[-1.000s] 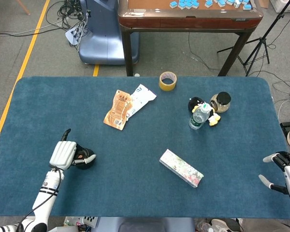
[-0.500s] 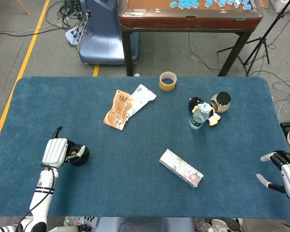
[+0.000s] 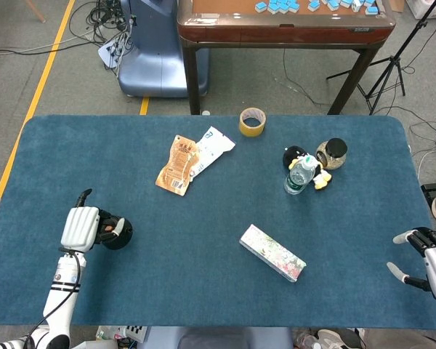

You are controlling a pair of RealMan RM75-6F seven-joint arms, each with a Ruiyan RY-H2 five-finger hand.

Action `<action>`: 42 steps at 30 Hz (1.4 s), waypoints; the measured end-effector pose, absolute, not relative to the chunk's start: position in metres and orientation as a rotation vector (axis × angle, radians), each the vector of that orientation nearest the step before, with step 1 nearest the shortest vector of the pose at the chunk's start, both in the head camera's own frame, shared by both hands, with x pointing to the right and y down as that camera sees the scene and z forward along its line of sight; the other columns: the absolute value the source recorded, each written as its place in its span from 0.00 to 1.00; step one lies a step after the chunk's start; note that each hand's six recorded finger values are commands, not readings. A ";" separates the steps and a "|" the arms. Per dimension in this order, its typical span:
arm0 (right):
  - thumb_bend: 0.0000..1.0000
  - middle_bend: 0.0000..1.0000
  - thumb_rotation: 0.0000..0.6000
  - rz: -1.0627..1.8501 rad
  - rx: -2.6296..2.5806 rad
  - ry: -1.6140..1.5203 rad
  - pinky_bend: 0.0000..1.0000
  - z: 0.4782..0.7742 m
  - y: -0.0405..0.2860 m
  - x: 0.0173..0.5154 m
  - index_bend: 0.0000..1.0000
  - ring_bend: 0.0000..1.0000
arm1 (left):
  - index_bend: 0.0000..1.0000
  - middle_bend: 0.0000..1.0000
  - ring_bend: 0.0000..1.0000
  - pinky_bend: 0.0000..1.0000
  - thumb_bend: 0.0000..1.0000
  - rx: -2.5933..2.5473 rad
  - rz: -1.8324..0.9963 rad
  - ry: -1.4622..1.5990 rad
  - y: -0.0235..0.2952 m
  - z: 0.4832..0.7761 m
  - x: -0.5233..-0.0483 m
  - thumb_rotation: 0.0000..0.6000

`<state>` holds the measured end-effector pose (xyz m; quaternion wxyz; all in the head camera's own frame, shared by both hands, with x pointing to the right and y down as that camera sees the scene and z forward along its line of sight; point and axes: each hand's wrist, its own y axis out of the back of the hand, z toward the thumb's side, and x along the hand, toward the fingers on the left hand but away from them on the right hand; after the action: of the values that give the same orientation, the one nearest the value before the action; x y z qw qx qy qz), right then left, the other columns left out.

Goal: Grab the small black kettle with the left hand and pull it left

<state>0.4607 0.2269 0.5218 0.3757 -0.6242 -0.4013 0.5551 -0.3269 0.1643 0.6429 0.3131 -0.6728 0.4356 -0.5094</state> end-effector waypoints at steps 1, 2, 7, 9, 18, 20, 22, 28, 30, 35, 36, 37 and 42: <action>0.20 0.41 1.00 1.421 -1.597 -1.027 0.28 0.522 0.227 0.461 0.41 0.26 | 1.00 1.00 0.99 0.10 0.34 -1.780 -1.342 1.151 0.165 0.643 -0.327 0.61; 0.20 0.41 1.00 1.421 -1.597 -1.028 0.28 0.522 0.227 0.461 0.41 0.26 | 1.00 1.00 0.99 0.11 0.34 -1.782 -1.341 1.149 0.165 0.643 -0.327 0.63; 0.20 0.41 1.00 1.420 -1.599 -1.029 0.28 0.522 0.227 0.462 0.41 0.26 | 1.00 1.00 0.99 0.17 0.34 -1.783 -1.342 1.127 0.166 0.642 -0.327 0.69; 0.20 0.41 1.00 1.420 -1.599 -1.030 0.28 0.522 0.227 0.462 0.41 0.26 | 1.00 1.00 0.99 0.19 0.34 -1.782 -1.343 1.122 0.166 0.642 -0.327 0.70; 0.20 0.41 1.00 1.422 -1.604 -1.036 0.28 0.523 0.229 0.465 0.41 0.25 | 1.00 1.00 0.99 0.34 0.34 -1.778 -1.339 1.105 0.166 0.639 -0.326 0.84; 0.19 0.41 1.00 1.421 -1.603 -1.038 0.28 0.523 0.229 0.465 0.41 0.25 | 1.00 1.00 0.99 0.36 0.34 -1.780 -1.338 1.104 0.166 0.639 -0.326 0.84; 0.20 0.41 1.00 1.421 -1.602 -1.039 0.28 0.522 0.229 0.465 0.41 0.25 | 1.00 1.00 0.99 0.39 0.34 -1.780 -1.339 1.101 0.166 0.639 -0.326 0.84; 0.19 0.41 1.00 1.423 -1.602 -1.041 0.28 0.523 0.229 0.466 0.41 0.25 | 1.00 1.00 0.99 0.43 0.34 -1.785 -1.349 1.087 0.168 0.641 -0.326 0.84; 0.19 0.41 1.00 1.424 -1.604 -1.040 0.28 0.523 0.229 0.466 0.41 0.25 | 1.00 1.00 0.99 0.43 0.34 -1.783 -1.350 1.087 0.168 0.641 -0.326 0.84; 0.19 0.41 1.00 1.423 -1.609 -1.037 0.28 0.525 0.228 0.465 0.41 0.25 | 1.00 1.00 0.99 0.43 0.34 -1.782 -1.353 1.088 0.168 0.641 -0.327 0.85; 0.20 0.41 1.00 1.423 -1.609 -1.037 0.28 0.525 0.228 0.465 0.41 0.25 | 1.00 1.00 0.99 0.43 0.34 -1.781 -1.353 1.088 0.168 0.640 -0.327 0.85; 0.20 0.41 1.00 1.423 -1.610 -1.036 0.28 0.525 0.228 0.465 0.41 0.25 | 1.00 1.00 0.99 0.43 0.34 -1.781 -1.353 1.087 0.168 0.640 -0.327 0.86; 0.19 0.41 1.00 1.423 -1.610 -1.036 0.28 0.525 0.228 0.465 0.41 0.25 | 1.00 1.00 0.99 0.43 0.34 -1.763 -1.348 1.073 0.168 0.640 -0.327 0.88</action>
<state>0.4649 0.2276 0.5253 0.3692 -0.6271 -0.4038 0.5544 -0.3268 0.1675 0.6396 0.3319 -0.6748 0.4105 -0.5157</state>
